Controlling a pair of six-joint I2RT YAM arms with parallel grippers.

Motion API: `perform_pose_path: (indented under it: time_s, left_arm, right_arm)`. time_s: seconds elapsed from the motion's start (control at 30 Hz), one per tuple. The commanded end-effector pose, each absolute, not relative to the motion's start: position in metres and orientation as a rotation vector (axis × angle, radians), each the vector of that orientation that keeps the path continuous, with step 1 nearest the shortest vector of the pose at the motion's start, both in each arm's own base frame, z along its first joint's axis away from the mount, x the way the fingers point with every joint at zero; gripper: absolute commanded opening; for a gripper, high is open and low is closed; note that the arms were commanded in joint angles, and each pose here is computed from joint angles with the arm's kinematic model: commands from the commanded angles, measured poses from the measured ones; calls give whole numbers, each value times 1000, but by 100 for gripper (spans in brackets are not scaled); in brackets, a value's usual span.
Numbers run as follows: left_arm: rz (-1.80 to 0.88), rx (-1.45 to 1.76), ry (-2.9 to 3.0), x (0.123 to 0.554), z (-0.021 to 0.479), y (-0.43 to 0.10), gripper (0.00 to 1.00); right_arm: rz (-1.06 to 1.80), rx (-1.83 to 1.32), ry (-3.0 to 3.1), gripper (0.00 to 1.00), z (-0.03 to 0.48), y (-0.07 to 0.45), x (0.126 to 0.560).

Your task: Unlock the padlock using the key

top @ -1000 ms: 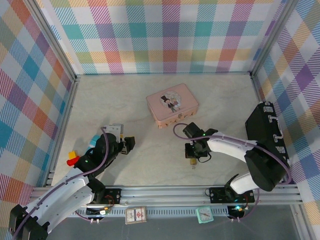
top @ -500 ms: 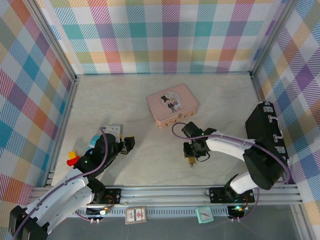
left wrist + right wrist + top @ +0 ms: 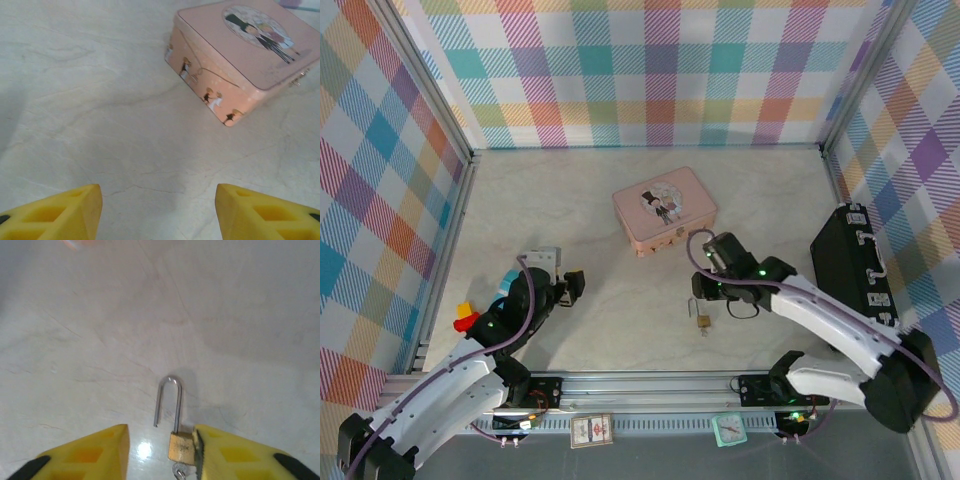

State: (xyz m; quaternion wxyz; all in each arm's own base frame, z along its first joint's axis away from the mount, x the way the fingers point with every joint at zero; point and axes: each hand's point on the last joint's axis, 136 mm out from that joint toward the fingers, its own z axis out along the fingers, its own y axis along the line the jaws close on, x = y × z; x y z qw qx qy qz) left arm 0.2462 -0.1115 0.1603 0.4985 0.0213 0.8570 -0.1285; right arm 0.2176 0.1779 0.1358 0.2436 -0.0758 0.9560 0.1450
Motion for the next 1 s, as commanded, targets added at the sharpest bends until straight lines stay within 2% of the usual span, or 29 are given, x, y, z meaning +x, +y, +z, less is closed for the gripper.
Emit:
perform_pose_path:
  time_s: [0.0,0.1,0.13,0.2,0.23,0.37,0.57,0.97]
  left_arm:
    - [-220,-45,1950,254,201,-91,62]
    - [-133,-137,1878,258,219,-70,65]
    - [-107,-165,1853,259,224,-65,69]
    - [-63,-205,1822,262,231,-56,94]
    - [-31,-235,1808,263,233,-50,100]
    - [89,-219,1755,274,238,-43,100]
    - [336,-161,1754,314,207,-35,100]
    - [345,-92,1927,377,127,-26,100]
  right_arm:
    - [297,-246,2445,53,166,159,229]
    - [223,-217,2279,71,192,143,242]
    - [192,-199,2221,77,202,137,246]
    - [133,-168,2111,84,217,125,255]
    - [104,-143,2055,88,224,119,258]
    - [66,-131,1889,95,235,110,268]
    - [27,-93,1898,98,213,104,279]
    - [-128,-42,1987,99,181,74,301]
